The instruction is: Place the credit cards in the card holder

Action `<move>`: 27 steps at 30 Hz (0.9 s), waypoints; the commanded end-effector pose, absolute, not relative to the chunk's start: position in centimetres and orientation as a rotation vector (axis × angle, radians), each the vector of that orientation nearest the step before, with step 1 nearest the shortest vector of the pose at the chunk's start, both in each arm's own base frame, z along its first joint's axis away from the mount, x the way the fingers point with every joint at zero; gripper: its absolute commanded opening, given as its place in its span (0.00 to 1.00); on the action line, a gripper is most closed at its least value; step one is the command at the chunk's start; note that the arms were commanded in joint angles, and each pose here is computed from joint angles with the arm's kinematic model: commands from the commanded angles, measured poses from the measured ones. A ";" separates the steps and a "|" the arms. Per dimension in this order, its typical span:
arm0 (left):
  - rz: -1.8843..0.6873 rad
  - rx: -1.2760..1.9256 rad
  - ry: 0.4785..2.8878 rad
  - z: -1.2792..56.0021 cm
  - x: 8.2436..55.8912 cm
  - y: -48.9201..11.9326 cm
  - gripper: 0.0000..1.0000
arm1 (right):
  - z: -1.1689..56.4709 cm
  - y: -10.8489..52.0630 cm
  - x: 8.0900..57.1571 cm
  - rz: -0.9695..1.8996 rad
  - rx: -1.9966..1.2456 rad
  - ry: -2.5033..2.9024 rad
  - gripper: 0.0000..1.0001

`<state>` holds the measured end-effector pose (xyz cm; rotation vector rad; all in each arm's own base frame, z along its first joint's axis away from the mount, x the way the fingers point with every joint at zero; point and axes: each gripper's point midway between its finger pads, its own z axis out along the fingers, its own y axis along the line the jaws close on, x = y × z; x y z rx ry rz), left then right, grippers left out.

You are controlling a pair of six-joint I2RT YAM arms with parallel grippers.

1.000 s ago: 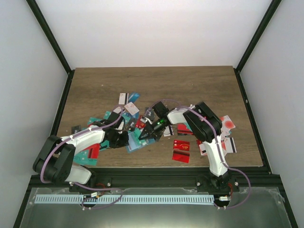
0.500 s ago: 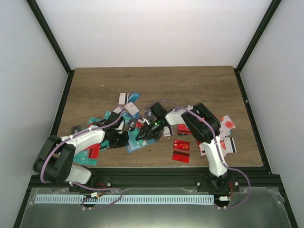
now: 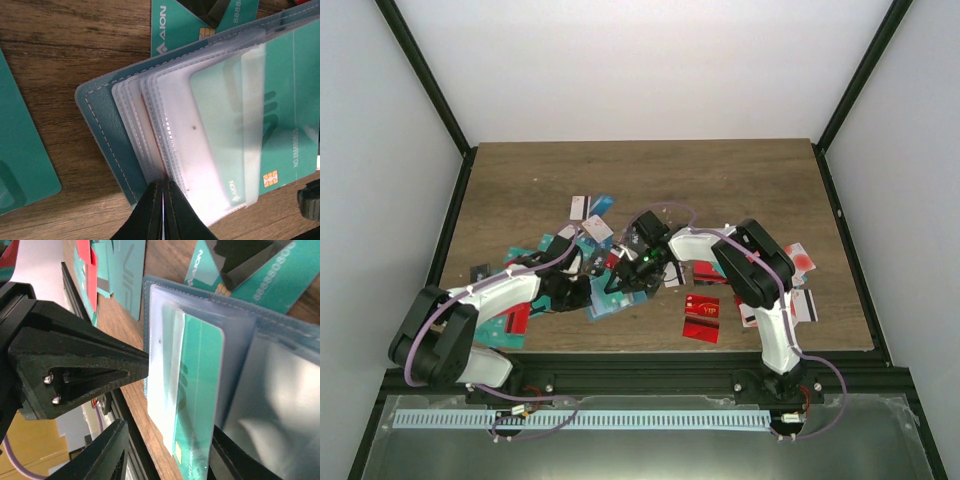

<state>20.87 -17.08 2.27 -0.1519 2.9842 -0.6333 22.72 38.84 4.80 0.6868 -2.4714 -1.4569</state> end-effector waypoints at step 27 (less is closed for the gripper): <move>-0.628 -0.120 2.969 2.7 20.3 -16.8 0.04 | 4.6 38.7 23.7 -1.336 0.676 -2.619 0.01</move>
